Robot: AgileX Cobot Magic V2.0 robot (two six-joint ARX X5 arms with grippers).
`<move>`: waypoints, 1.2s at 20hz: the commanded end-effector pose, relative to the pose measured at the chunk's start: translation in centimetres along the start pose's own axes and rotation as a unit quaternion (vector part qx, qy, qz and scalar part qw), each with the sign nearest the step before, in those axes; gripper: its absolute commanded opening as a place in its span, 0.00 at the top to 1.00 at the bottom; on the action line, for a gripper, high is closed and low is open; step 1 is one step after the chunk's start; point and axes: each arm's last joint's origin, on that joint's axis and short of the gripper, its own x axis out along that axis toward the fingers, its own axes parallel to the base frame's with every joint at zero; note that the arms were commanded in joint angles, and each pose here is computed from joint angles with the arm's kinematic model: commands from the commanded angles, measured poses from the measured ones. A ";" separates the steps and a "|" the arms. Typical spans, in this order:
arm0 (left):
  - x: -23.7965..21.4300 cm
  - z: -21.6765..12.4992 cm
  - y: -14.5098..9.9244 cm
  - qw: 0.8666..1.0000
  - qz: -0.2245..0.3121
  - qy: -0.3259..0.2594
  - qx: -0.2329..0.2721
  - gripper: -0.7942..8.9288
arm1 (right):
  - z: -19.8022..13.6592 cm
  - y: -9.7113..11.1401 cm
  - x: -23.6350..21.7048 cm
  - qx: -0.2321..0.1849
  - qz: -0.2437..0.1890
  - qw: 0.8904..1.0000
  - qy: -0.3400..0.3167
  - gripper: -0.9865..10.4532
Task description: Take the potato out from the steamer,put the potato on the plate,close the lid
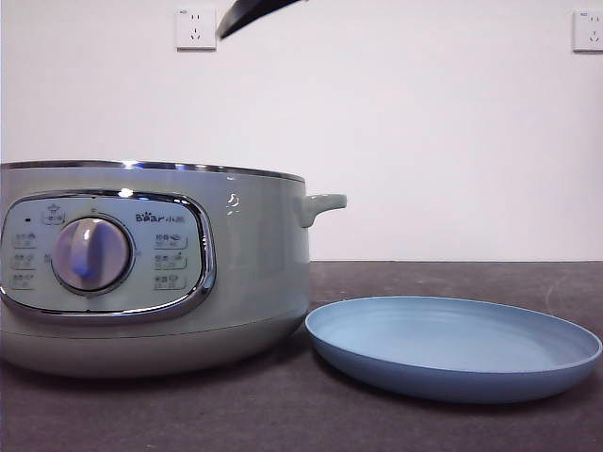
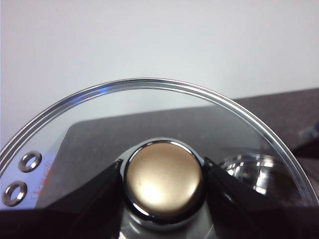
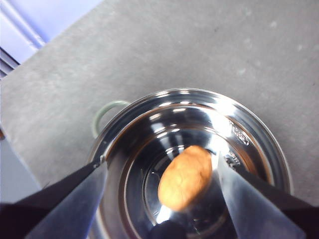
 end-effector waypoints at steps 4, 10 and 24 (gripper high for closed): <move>-1.0 -0.1 0.5 1.000 0.004 -0.017 -0.015 0.93 | -0.5 -2.3 5.9 0.067 -0.022 0.996 0.055 0.58; -1.0 -0.1 0.5 1.000 0.001 -0.016 -0.014 0.93 | -3.0 -4.0 10.9 0.103 -0.013 0.985 0.135 0.58; -1.0 -0.4 0.5 1.000 0.000 -0.001 -0.008 0.93 | -6.0 -2.8 15.2 0.091 -0.011 0.973 0.211 0.58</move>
